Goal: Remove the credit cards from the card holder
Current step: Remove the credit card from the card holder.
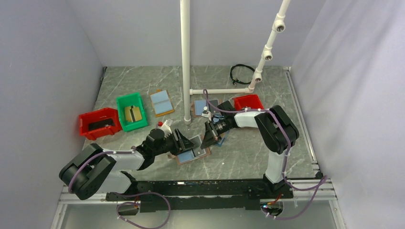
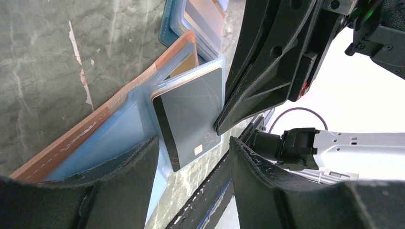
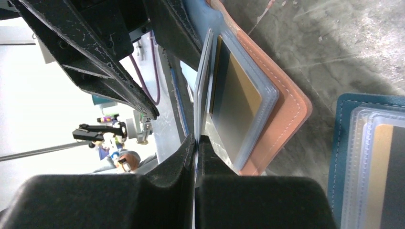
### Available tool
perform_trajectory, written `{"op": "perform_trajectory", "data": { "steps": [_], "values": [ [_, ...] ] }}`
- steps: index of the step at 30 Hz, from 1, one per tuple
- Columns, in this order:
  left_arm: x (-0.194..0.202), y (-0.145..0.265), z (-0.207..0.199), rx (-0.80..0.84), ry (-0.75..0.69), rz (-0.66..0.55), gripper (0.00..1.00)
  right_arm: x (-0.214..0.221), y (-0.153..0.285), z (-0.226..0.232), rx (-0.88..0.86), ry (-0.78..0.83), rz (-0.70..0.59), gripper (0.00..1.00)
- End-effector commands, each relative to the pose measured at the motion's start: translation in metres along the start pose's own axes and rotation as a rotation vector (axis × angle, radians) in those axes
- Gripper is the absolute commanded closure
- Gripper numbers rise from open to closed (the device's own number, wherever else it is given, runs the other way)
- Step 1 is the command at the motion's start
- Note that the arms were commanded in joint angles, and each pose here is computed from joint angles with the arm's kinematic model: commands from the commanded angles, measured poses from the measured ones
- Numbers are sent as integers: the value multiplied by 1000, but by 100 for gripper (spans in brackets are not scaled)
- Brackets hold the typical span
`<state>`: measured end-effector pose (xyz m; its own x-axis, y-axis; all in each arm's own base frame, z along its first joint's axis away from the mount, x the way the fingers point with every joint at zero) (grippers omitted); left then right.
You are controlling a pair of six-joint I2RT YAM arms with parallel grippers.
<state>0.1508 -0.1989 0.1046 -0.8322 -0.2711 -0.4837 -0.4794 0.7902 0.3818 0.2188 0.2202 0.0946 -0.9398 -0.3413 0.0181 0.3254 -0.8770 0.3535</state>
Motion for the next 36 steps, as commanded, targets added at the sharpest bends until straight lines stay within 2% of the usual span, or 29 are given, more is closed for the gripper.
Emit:
{"op": "perform_trajectory", "data": {
  "steps": [1,6,8,12,29,31,36],
  "values": [
    [-4,0,-8,56,-9,-26,39,-6,6,20,-99,82,5,100],
    [-5,4,-7,56,18,-82,40,-6,8,25,-126,81,4,100],
    [-7,6,-10,69,15,-107,32,-5,9,27,-141,83,7,100],
    [-13,9,-17,97,3,-139,34,-4,10,31,-164,86,13,100],
    [-27,6,-42,281,15,-213,59,-3,7,28,-156,64,21,100],
    [-28,6,-44,285,10,-213,67,-4,5,25,-117,61,13,100],
    [-29,9,-47,278,-6,-221,78,-6,3,18,-51,55,-4,100]
  ]
}}
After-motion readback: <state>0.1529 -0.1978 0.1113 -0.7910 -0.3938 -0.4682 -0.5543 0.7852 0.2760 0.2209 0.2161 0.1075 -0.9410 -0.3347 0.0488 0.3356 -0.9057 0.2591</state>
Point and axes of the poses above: each gripper's point midway between its finger pads, its own y axis back along the fingers, its own z axis along the line the jaws close on, x = y × z, the point moved 9 cm from there along y, back along the fingers, and after that the axes turned 14 degrees about -y, right-handed, at the moved point
